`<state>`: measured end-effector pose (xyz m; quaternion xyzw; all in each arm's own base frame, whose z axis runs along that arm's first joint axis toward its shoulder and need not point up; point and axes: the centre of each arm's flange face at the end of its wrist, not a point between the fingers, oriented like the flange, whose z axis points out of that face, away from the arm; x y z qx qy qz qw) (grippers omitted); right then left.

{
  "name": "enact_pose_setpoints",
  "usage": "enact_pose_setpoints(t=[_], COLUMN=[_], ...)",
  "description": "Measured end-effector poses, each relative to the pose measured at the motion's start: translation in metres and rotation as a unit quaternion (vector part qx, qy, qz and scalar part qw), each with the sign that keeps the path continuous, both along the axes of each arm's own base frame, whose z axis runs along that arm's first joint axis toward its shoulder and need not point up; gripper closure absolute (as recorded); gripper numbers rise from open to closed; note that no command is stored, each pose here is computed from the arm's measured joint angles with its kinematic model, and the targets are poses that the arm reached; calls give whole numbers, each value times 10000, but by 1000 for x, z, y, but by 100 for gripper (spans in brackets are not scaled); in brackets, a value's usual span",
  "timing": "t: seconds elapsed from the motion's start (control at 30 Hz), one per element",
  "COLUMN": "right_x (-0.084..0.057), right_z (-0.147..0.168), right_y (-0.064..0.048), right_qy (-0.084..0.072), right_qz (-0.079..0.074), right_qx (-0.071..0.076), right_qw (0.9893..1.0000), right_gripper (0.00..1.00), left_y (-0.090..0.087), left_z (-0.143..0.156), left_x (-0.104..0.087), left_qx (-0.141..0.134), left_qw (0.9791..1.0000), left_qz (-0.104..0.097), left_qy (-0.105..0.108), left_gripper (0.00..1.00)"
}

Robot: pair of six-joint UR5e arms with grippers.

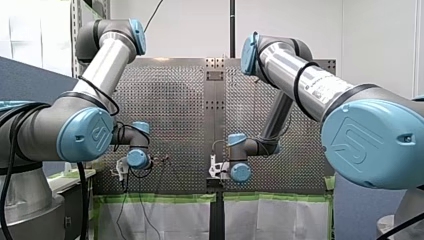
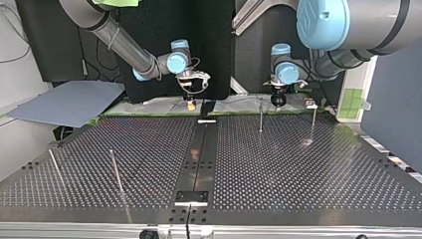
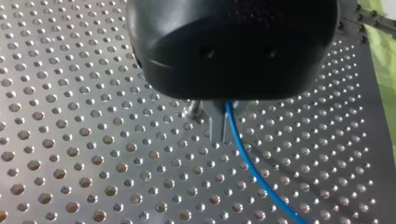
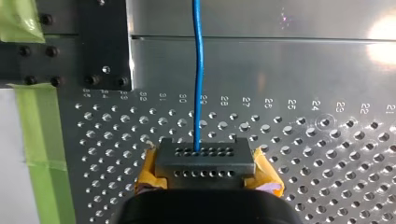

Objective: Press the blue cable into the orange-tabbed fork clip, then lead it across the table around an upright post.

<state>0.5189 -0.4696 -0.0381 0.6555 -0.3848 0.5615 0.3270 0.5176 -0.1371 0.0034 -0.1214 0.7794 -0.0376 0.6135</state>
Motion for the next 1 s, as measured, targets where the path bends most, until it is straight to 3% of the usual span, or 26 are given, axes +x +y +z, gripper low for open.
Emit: enact_pose_setpoints(t=[0.4, 0.77, 0.97, 1.0], right_x=[3, 2, 1, 1], right_z=[14, 36, 38, 38], right_y=[-23, -58, -63, -63], right_qy=[-124, -253, -264, -261], right_qz=[-83, -220, -214, -207], right_qx=[-158, -332, -350, -347], right_qw=[9998, 9989, 9988, 9988], right_gripper=[100, 100, 100, 100], left_y=[4, 6, 6, 6], left_z=[5, 8, 9, 9], left_x=[12, 19, 20, 21], left_qx=[-28, -86, -74, -58], left_qw=[10000, 10000, 10000, 10000], left_qz=[13, -13, -33, -56], left_qy=[43, 4, -20, -36], left_gripper=[100, 100, 100, 81])
